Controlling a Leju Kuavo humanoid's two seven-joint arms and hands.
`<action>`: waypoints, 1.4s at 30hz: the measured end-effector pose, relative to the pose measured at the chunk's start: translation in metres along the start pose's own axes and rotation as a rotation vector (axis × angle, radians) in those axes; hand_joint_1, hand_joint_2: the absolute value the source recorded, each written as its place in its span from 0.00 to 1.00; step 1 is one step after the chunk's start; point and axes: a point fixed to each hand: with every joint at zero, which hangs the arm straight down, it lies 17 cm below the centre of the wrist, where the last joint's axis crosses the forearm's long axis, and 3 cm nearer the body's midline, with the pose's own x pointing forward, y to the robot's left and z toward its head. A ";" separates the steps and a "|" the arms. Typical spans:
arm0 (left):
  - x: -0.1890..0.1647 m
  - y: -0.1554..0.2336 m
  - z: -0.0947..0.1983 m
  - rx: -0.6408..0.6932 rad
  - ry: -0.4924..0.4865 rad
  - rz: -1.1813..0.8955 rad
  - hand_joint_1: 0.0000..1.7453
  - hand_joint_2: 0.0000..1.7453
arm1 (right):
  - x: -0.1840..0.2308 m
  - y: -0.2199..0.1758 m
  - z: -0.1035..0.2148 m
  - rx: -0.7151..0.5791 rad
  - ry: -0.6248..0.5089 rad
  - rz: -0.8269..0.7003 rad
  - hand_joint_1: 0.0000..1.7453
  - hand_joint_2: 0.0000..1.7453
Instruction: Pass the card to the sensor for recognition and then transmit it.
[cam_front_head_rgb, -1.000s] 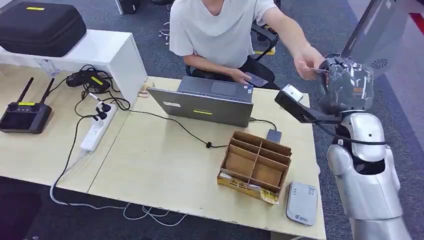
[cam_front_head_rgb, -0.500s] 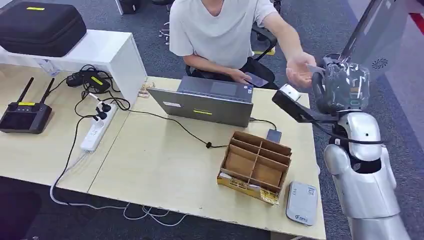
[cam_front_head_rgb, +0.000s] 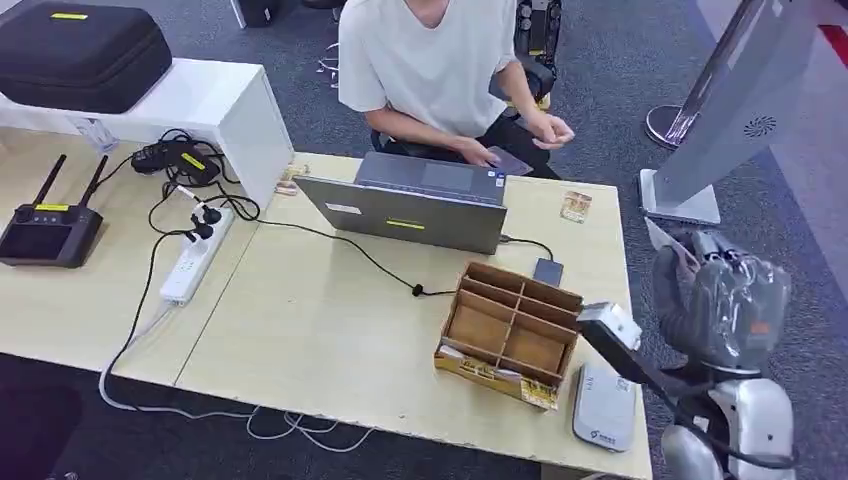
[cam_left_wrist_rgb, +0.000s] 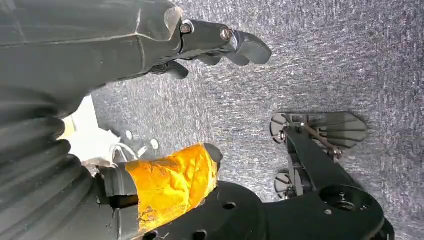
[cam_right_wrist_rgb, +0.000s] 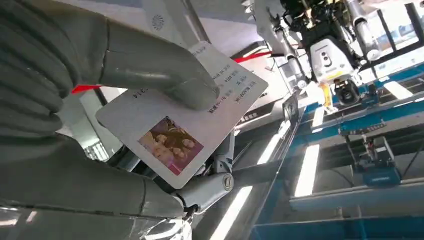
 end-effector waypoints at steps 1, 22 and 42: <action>0.000 0.000 0.000 0.001 0.000 0.004 0.00 1.00 | 0.000 -0.001 0.007 0.004 0.006 -0.001 1.00 1.00; -0.002 -0.003 0.000 0.009 0.012 0.044 0.00 1.00 | -0.016 0.005 0.097 0.080 0.122 0.020 1.00 1.00; 0.000 -0.006 0.000 0.006 0.011 0.001 0.00 1.00 | -0.018 0.153 0.204 0.432 0.288 0.029 1.00 1.00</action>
